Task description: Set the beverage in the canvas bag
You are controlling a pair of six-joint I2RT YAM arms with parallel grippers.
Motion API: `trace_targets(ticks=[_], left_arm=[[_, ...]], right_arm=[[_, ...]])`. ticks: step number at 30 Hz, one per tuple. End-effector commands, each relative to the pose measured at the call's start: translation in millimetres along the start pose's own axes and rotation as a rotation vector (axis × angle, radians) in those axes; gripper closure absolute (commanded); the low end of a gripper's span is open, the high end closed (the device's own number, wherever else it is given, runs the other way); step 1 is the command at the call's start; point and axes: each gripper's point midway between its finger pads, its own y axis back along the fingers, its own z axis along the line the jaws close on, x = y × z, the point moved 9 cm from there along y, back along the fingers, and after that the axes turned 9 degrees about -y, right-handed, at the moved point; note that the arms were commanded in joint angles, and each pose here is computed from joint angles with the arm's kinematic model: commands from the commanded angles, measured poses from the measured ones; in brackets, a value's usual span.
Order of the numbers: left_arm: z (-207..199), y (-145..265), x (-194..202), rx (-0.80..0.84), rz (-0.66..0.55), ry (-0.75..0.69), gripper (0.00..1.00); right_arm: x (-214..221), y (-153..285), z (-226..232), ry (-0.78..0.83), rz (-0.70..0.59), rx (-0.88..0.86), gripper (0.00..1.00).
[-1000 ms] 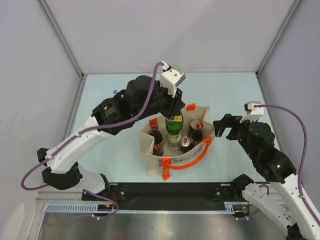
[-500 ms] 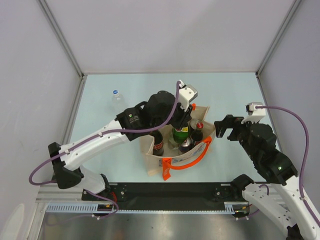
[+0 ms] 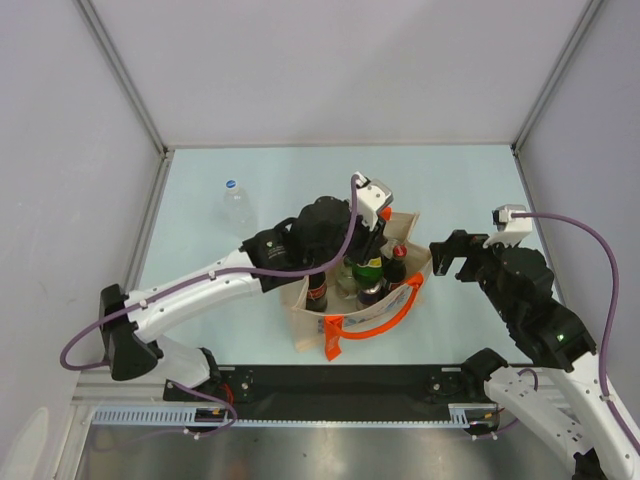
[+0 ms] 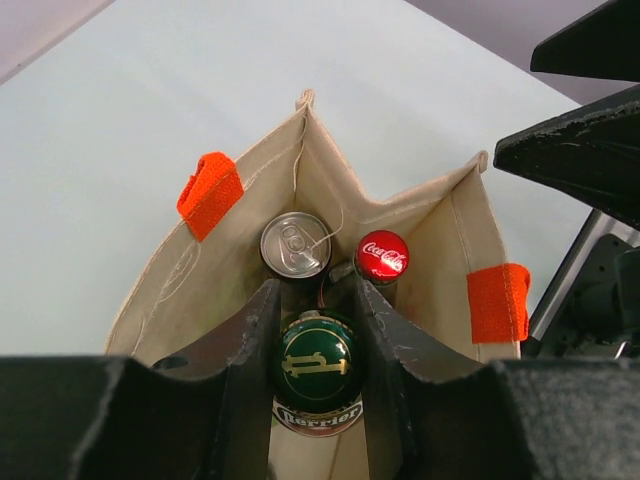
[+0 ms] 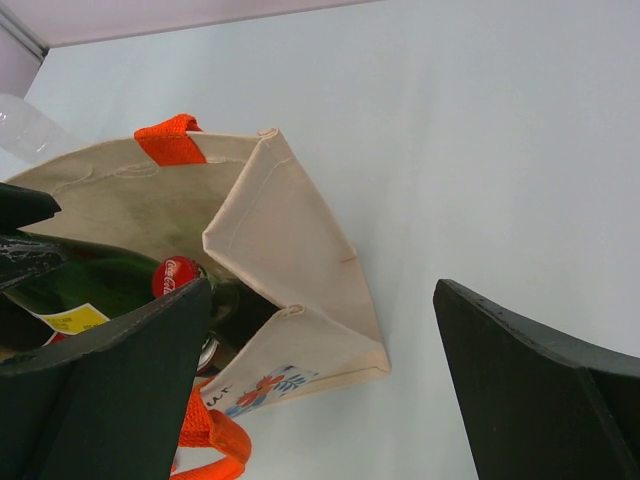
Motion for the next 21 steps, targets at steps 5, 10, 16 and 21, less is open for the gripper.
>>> trace_targets(ticks=[5, 10, 16, 21], left_arm=[[-4.0, 12.4, -2.5, 0.030, -0.069, 0.069, 1.00], [4.9, 34.3, -16.8, -0.029, -0.079, 0.063, 1.00], [10.7, 64.2, -38.2, -0.043, -0.116, 0.074, 1.00], [6.0, 72.6, -41.5, 0.010, -0.130, 0.098, 1.00]], right_arm=[[-0.9, -0.9, 0.5, -0.007, -0.007, 0.001, 0.00], [-1.4, -1.1, 1.0, -0.011, -0.009, 0.000, 0.00], [-0.7, -1.2, 1.1, -0.017, -0.008, -0.001, 0.00], [-1.1, -2.1, 2.7, -0.026, -0.008, -0.010, 0.00]])
